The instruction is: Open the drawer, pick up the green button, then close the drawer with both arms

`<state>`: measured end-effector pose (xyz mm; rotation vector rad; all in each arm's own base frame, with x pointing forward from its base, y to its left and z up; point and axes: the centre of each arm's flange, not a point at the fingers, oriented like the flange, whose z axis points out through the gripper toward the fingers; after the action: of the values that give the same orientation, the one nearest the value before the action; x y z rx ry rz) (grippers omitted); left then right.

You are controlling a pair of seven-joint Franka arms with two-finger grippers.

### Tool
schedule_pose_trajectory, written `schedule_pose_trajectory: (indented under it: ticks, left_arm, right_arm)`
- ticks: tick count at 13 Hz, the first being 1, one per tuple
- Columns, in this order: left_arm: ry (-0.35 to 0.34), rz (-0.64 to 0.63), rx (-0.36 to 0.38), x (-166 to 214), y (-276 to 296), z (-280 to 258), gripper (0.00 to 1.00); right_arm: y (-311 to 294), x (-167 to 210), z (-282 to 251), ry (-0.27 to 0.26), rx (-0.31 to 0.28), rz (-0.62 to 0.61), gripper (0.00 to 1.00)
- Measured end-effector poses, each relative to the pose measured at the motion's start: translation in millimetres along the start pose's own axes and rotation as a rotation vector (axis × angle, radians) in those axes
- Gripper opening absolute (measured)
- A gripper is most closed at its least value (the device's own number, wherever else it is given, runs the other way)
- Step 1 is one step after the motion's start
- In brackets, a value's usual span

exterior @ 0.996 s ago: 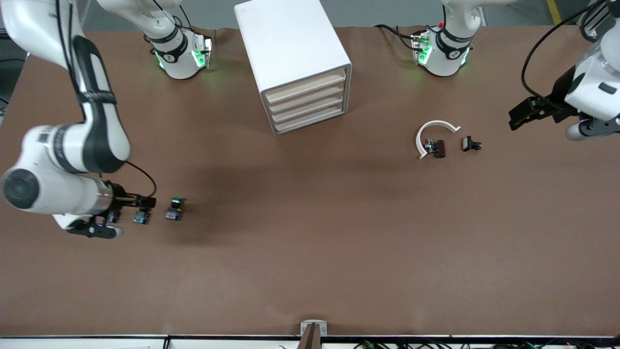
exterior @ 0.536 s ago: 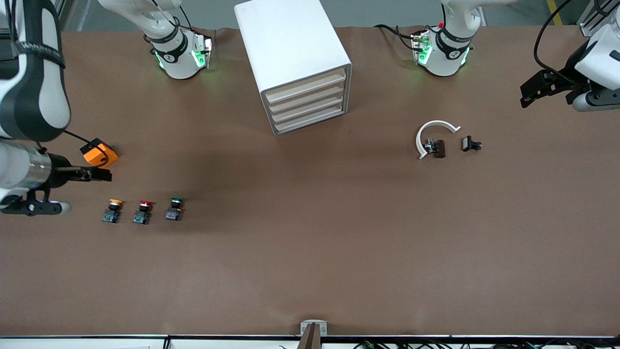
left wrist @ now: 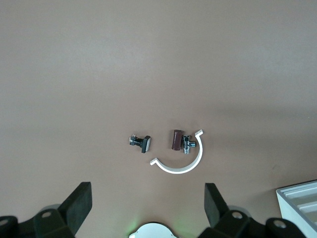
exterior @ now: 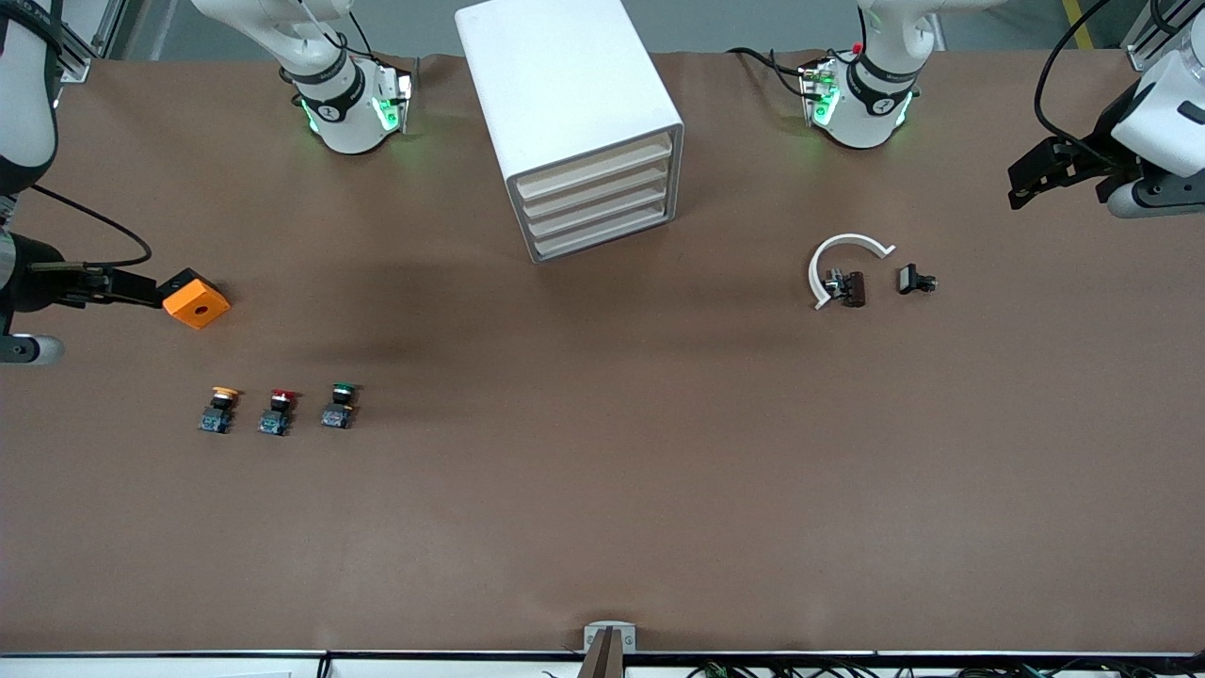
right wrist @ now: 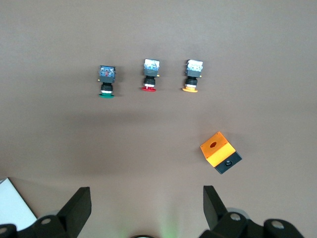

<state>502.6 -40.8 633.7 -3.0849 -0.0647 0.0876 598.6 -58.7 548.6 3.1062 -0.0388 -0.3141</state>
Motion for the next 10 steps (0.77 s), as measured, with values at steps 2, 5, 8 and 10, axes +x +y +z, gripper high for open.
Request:
schedule_pose_trajectory:
  ticks: [2, 5, 8, 10]
  left_arm:
    - [-0.003, -0.001, 0.0, 1, -1, 2, 1.0]
    - [-0.003, -0.013, -0.001, 2, -6, 2, 1.0]
    - [0.0, -0.016, -0.002, 2, -8, 1, 1.0]
    - [0.0, -0.017, -0.002, 2, -9, 1, 1.0]
  right_arm:
    - [6, -3, -10, 0.009, 0.001, 0.009, 1.0]
    - [6, -9, -34, 0.031, 0.0, 0.01, 1.0]
    - [3, -21, -47, 0.027, 0.002, 0.006, 1.0]
    - [5, -29, -53, 0.048, 0.003, 0.009, 1.0]
